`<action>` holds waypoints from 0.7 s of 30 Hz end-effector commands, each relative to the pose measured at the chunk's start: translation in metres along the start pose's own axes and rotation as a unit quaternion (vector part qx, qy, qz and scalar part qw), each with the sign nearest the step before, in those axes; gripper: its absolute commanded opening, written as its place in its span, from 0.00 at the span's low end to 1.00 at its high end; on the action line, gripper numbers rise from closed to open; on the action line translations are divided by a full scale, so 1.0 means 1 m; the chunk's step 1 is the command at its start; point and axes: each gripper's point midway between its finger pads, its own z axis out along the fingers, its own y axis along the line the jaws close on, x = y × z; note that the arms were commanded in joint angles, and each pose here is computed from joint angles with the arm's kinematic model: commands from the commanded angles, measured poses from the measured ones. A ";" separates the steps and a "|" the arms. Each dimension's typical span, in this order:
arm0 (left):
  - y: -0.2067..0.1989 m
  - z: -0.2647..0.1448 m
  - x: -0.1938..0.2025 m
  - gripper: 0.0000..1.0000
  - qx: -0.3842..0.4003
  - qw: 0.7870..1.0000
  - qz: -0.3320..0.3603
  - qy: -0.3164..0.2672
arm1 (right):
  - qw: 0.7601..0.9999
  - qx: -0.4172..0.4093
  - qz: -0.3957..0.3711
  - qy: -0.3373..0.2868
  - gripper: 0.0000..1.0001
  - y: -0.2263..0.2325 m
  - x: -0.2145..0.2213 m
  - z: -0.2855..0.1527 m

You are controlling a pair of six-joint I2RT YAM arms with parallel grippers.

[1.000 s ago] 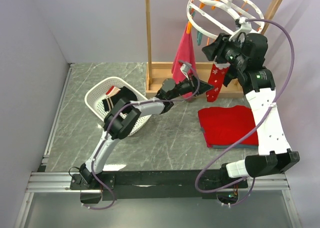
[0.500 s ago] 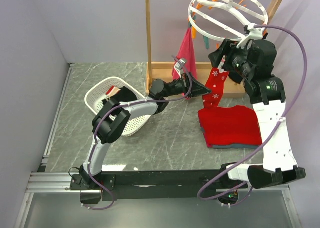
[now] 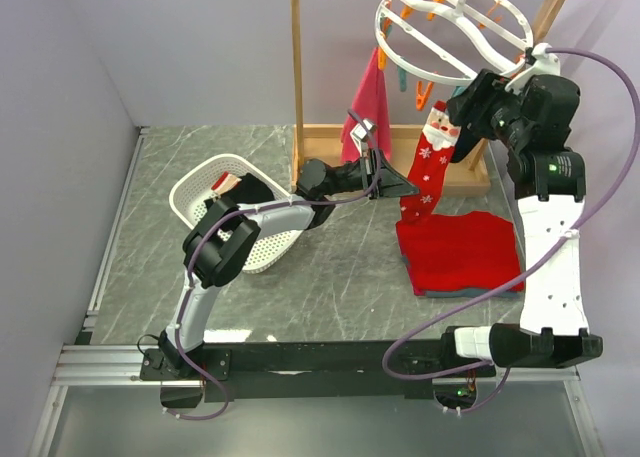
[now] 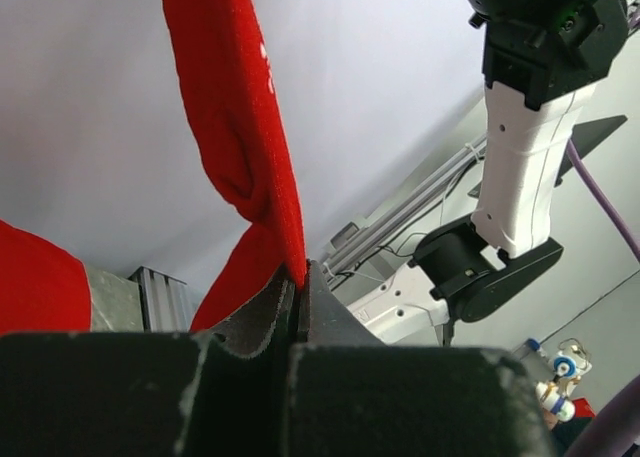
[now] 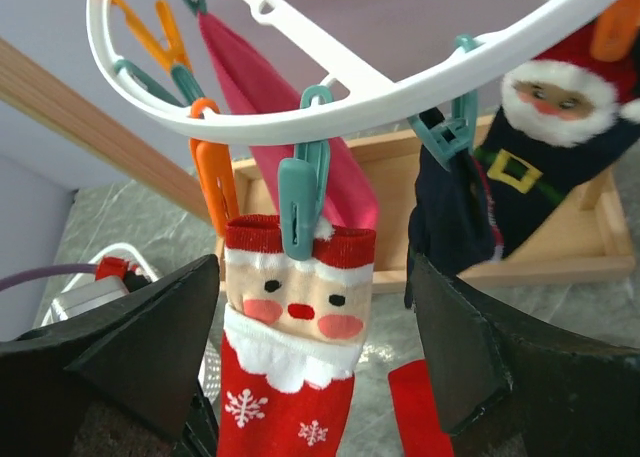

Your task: Remove the socks clipped to the hanger

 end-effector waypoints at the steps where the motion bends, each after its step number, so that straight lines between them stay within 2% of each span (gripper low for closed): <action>1: -0.072 0.001 -0.002 0.01 0.097 0.993 0.059 0.016 | 0.998 -0.050 -0.008 -0.026 0.85 0.018 -0.019 0.001; 10: -0.086 -0.002 0.000 0.01 0.130 0.991 0.027 0.025 | 0.986 -0.164 -0.004 -0.041 0.82 0.033 -0.020 0.014; 21: -0.093 -0.003 0.003 0.01 0.139 0.990 0.009 0.030 | 0.974 -0.224 -0.023 -0.028 0.77 0.031 -0.014 0.032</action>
